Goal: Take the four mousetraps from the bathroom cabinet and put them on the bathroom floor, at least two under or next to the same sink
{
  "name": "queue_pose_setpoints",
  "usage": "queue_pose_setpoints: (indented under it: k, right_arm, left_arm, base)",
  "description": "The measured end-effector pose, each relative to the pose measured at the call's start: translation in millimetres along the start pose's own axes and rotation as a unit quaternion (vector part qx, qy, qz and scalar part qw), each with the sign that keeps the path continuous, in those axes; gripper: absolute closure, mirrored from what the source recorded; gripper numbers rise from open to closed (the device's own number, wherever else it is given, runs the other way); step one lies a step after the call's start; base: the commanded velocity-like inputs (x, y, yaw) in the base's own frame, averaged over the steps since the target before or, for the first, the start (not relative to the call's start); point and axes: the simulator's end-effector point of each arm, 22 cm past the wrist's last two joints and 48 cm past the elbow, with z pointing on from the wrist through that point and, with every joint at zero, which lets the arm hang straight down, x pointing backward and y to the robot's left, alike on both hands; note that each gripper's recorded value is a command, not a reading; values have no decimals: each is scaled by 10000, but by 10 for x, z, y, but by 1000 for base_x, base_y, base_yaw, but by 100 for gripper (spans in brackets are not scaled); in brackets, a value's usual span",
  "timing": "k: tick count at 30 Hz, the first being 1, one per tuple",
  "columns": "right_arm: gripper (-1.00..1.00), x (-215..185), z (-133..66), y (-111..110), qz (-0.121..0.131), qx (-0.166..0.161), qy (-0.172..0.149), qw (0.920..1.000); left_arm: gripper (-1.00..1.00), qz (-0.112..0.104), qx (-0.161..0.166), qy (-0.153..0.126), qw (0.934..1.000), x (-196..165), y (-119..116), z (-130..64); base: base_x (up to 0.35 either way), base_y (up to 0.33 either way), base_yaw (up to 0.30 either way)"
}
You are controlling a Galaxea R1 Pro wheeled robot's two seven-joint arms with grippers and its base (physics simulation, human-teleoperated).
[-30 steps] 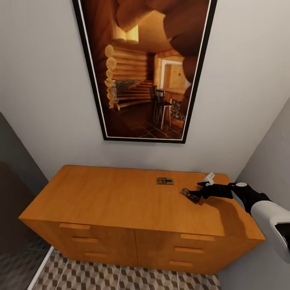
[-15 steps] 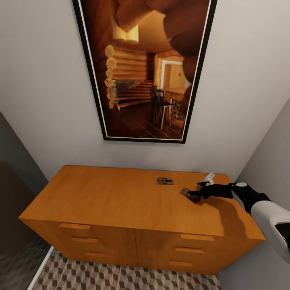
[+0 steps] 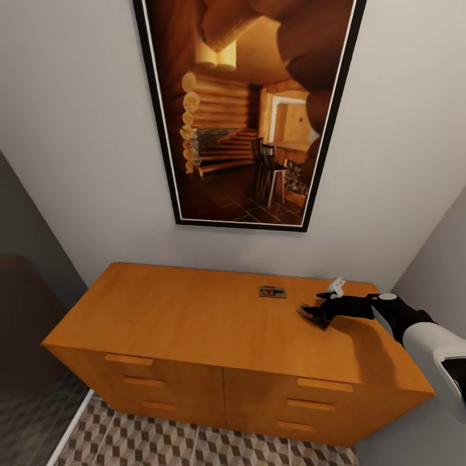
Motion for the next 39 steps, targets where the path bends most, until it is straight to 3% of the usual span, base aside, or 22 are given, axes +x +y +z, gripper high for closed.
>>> queue_pose_setpoints:
  k: [39]
  right_arm:
    - [-100,1,-2,-1,0,0,1,10000]
  left_arm:
    - [-100,-13,21,1,10000,0,-30,-1]
  base:
    - [-14,0,6]
